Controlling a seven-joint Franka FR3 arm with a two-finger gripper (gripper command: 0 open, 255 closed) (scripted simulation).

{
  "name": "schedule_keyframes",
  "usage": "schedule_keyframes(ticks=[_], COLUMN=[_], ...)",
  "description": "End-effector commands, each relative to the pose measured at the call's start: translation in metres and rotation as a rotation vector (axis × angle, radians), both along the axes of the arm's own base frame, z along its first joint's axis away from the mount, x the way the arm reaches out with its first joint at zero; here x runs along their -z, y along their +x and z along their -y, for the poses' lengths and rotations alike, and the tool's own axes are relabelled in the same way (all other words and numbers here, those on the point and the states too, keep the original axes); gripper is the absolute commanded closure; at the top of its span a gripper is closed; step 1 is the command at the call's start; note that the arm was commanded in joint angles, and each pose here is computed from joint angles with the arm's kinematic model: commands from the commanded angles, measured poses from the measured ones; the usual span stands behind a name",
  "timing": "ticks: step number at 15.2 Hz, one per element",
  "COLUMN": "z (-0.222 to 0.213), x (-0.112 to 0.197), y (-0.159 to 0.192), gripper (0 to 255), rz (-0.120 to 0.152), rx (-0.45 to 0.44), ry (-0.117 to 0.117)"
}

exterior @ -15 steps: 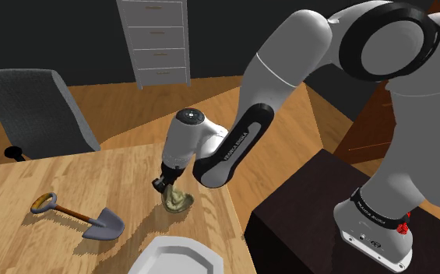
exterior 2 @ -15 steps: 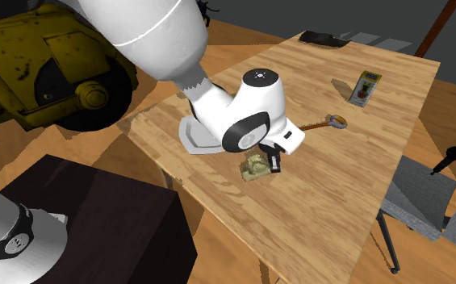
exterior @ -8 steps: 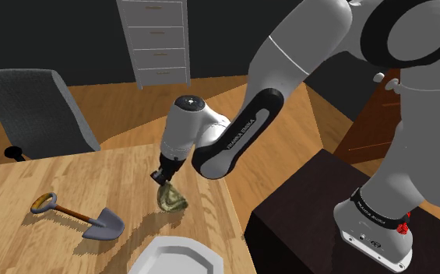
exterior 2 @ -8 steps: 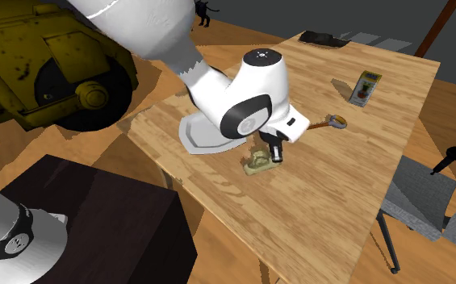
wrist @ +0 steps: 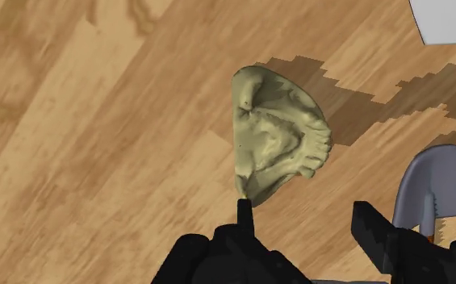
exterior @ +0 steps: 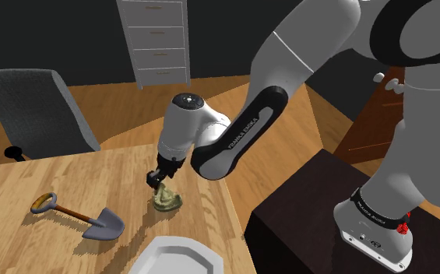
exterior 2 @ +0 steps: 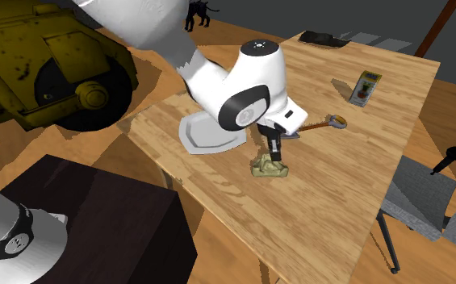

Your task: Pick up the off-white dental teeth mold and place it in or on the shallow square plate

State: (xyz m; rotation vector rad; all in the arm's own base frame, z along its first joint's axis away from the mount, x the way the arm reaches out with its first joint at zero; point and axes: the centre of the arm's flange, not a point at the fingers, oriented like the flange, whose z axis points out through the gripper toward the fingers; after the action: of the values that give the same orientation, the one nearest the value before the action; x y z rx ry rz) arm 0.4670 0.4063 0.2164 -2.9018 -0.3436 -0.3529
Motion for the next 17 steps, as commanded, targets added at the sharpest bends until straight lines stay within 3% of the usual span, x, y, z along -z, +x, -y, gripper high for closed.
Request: schedule_keyframes(ticks=[1, 4, 12, 17], z=[0.001, 0.002, -0.007, -0.007], x=[0.017, 0.052, 0.091, 0.091], y=[0.01, 0.03, 0.04, 0.04], gripper=[0, 0, 0, 0], rz=[-0.008, -0.023, -0.024, -0.024], rx=[0.039, 0.116, 0.12, 0.12], ry=[0.016, 0.049, 0.05, 0.05])
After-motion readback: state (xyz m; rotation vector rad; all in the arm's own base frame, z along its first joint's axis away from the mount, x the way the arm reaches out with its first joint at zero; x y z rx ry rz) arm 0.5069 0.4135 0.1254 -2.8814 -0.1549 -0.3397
